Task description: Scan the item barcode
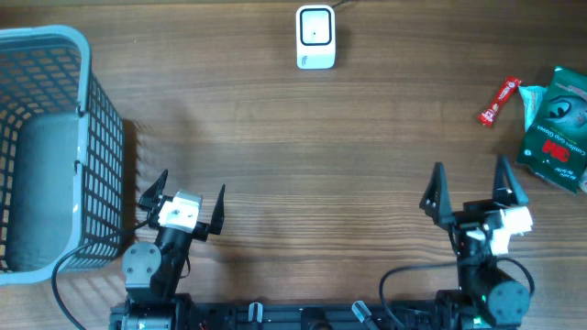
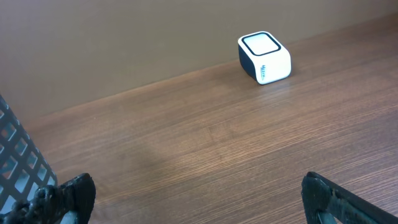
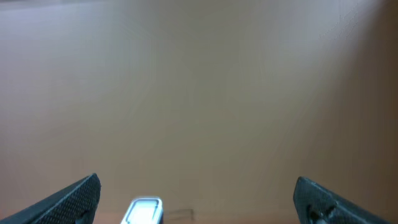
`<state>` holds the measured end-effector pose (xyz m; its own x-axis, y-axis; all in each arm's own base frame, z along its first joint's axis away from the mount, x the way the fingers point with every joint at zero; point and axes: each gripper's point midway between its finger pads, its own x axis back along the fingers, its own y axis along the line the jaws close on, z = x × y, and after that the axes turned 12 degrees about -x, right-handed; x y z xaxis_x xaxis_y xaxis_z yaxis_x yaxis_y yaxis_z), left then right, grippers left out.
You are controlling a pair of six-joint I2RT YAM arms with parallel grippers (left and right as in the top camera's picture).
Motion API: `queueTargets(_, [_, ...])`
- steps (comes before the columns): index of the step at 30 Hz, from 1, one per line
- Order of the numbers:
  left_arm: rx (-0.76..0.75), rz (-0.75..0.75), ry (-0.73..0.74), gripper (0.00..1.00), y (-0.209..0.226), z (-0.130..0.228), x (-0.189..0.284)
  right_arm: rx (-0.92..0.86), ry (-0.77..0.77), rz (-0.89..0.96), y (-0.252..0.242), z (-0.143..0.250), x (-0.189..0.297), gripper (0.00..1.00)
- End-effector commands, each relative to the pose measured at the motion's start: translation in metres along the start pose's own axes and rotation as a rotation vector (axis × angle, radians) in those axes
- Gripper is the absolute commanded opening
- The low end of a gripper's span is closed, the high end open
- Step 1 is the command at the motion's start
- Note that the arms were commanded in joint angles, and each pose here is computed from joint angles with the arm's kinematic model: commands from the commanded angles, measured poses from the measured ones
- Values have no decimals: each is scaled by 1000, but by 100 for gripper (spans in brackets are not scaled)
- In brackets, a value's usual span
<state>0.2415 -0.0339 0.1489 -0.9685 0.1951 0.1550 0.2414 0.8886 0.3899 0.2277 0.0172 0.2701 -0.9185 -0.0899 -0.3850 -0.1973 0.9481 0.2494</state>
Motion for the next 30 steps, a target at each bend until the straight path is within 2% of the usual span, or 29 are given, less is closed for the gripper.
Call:
queueTargets(1, [-9,1,-1,100,-1,1,0,11,91,79,-16,23,3,100])
queueTargets(9, [-9,1,-1,100,-1,1,0,4,353,180,-40,86,20,100])
queueTargets(30, [-9,1,0,100,-1,1,0,-1,355,175,-39,86,20,100])
